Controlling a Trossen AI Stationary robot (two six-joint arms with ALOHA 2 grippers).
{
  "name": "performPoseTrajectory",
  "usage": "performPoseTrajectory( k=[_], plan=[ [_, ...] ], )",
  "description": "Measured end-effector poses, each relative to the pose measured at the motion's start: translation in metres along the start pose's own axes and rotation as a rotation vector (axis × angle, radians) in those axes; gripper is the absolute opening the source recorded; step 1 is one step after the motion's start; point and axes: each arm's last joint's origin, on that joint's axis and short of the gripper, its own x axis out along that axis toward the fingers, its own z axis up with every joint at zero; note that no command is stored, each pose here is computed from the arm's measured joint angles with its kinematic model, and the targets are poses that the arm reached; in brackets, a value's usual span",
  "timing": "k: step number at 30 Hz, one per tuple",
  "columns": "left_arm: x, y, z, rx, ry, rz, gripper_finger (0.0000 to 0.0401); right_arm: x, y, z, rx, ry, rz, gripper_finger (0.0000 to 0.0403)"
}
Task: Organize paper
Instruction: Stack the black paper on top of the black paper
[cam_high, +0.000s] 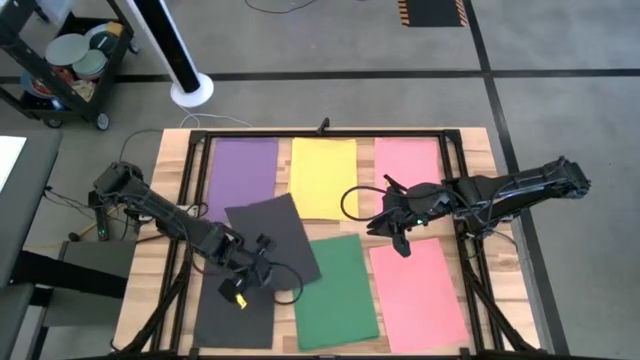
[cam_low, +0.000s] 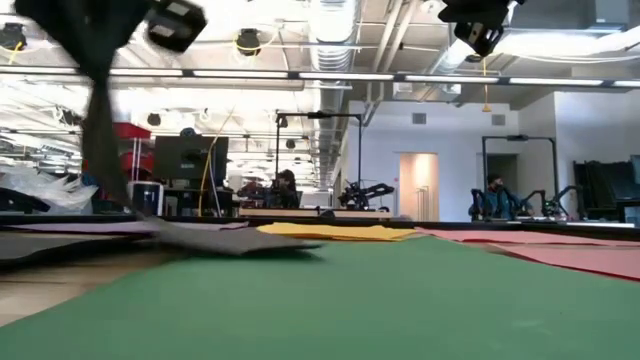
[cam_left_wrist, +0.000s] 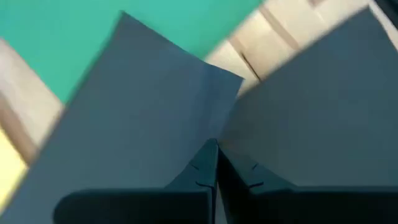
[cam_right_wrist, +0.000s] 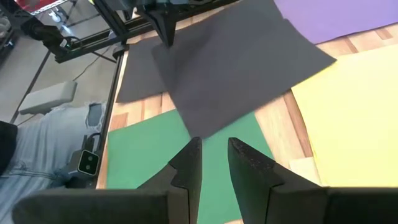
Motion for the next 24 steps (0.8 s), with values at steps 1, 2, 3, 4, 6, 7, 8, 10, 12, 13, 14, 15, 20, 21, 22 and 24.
performPoseTrajectory(
  k=[1, 2, 3, 4, 6, 7, 8, 10, 12, 13, 14, 15, 20, 21, 22, 24],
  plan=[
    [0.003, -0.003, -0.004, -0.017, 0.010, -0.005, 0.0000, 0.000, 0.000, 0.000, 0.000, 0.001, 0.000, 0.0077],
    [0.004, -0.007, -0.008, -0.031, 0.015, -0.009, 0.0000, 0.000, 0.000, 0.000, 0.000, 0.000, 0.000, 0.0077],
    [0.005, -0.009, -0.011, -0.048, 0.012, -0.007, 0.0000, 0.000, 0.000, 0.000, 0.000, 0.001, 0.000, 0.0077],
    [0.006, -0.011, -0.013, -0.064, 0.000, 0.001, 0.0000, 0.000, 0.000, 0.000, 0.000, 0.000, 0.000, 0.0077],
    [0.008, -0.013, -0.019, -0.093, -0.025, 0.016, 0.0000, 0.000, 0.000, 0.000, -0.002, 0.001, -0.001, 0.0077],
    [0.008, -0.013, -0.023, -0.112, -0.035, 0.023, 0.0000, 0.000, 0.000, 0.000, -0.006, 0.002, -0.001, 0.0077],
    [0.008, -0.014, -0.025, -0.133, -0.062, 0.027, 0.0000, 0.000, 0.000, 0.000, -0.014, 0.001, 0.000, 0.0077],
    [0.007, -0.014, -0.031, -0.178, -0.135, 0.030, 0.0000, 0.000, 0.000, 0.000, -0.025, 0.002, 0.001, 0.0077],
    [0.007, -0.015, -0.039, -0.222, -0.192, 0.028, 0.0000, 0.000, 0.000, 0.000, -0.028, 0.002, 0.001, 0.0077],
    [0.007, -0.016, -0.043, -0.242, -0.209, 0.024, 0.0000, 0.000, 0.000, 0.000, -0.028, 0.002, 0.000, 0.0077],
    [0.008, -0.016, -0.048, -0.265, -0.217, 0.022, 0.0000, 0.000, 0.000, 0.000, -0.029, 0.001, 0.000, 0.0077],
    [0.008, -0.017, -0.052, -0.281, -0.219, 0.016, 0.0000, 0.000, 0.000, 0.000, -0.029, 0.001, -0.001, 0.0077],
    [0.017, -0.031, -0.070, -0.249, -0.166, -0.040, 0.0000, 0.000, 0.000, 0.000, -0.033, 0.001, -0.002, 0.0077],
    [0.019, -0.034, -0.072, -0.222, -0.150, -0.053, 0.0000, 0.000, 0.000, 0.000, -0.033, 0.001, -0.001, 0.0077],
    [0.020, -0.037, -0.074, -0.198, -0.134, -0.067, 0.0000, 0.000, 0.000, 0.000, -0.033, 0.001, -0.001, 0.0077],
    [0.023, -0.042, -0.074, -0.169, -0.110, -0.078, 0.0000, 0.000, 0.000, 0.000, -0.033, 0.001, -0.001, 0.0077]
  ],
)
